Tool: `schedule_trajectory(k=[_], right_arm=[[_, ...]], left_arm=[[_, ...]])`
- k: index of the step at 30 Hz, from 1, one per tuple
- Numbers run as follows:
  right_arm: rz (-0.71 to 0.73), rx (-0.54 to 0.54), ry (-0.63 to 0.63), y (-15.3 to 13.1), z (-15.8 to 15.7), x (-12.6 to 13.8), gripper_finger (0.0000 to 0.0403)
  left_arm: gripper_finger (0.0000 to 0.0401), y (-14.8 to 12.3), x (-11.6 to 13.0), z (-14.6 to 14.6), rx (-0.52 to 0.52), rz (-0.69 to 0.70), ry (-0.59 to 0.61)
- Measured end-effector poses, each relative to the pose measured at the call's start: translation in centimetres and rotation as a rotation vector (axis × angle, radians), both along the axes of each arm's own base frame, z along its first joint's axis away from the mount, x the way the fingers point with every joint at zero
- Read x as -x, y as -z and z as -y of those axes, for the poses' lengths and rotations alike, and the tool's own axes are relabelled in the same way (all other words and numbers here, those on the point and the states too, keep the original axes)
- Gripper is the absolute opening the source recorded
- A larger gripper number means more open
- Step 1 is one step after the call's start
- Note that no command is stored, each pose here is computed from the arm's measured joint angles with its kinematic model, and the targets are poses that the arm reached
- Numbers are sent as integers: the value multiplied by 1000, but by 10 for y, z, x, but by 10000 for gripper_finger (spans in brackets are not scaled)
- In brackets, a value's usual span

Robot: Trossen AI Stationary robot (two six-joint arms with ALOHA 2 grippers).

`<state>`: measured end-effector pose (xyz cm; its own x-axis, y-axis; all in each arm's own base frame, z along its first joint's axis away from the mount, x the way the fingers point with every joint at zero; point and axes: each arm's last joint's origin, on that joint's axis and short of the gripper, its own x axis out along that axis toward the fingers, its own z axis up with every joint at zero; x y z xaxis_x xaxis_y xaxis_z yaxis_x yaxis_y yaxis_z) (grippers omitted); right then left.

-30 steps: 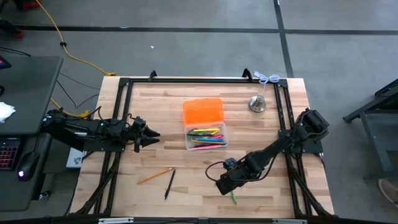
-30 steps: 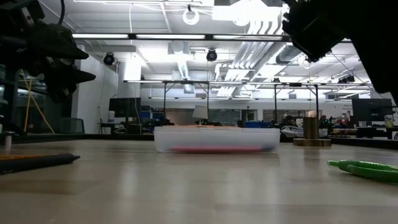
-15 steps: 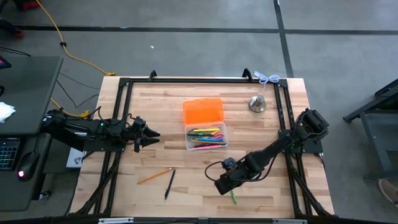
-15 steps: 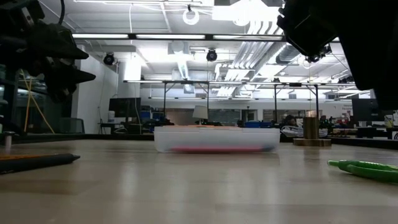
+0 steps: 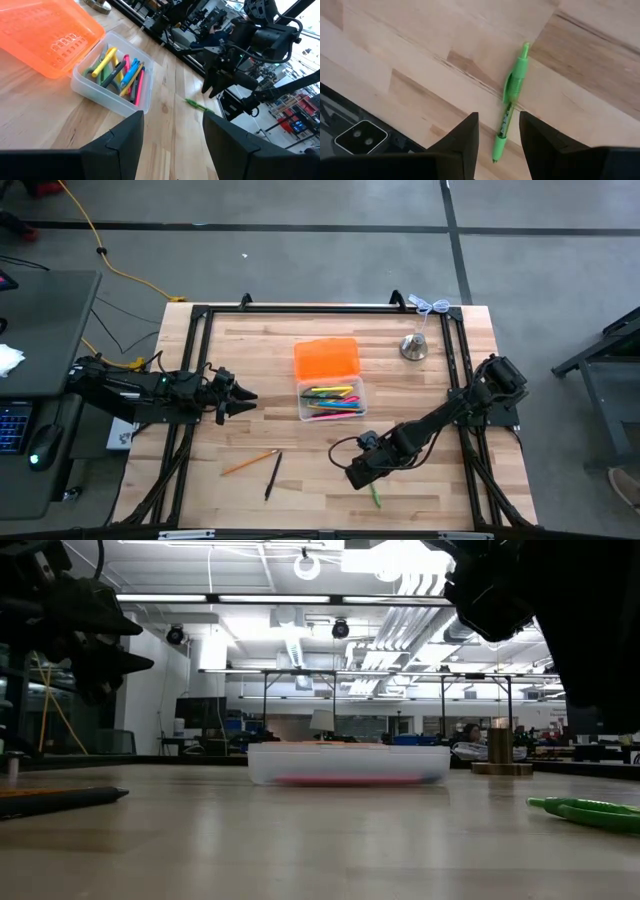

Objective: Pick & place school supplies into a supply box
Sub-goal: Put the green pen into the container

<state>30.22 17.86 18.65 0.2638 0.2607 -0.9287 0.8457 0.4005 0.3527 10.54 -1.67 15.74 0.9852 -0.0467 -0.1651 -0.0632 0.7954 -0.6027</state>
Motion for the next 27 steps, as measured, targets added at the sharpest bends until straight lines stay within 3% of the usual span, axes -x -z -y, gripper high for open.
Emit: schedule_trajectory(k=[7, 27], right_arm=[[-27, -7, 1, 3, 0, 0, 119], [-172, -60, 67, 54, -10, -13, 119]], left_arm=[[232, 0, 0, 0, 0, 0, -1], [232, 0, 0, 0, 0, 0, -3]])
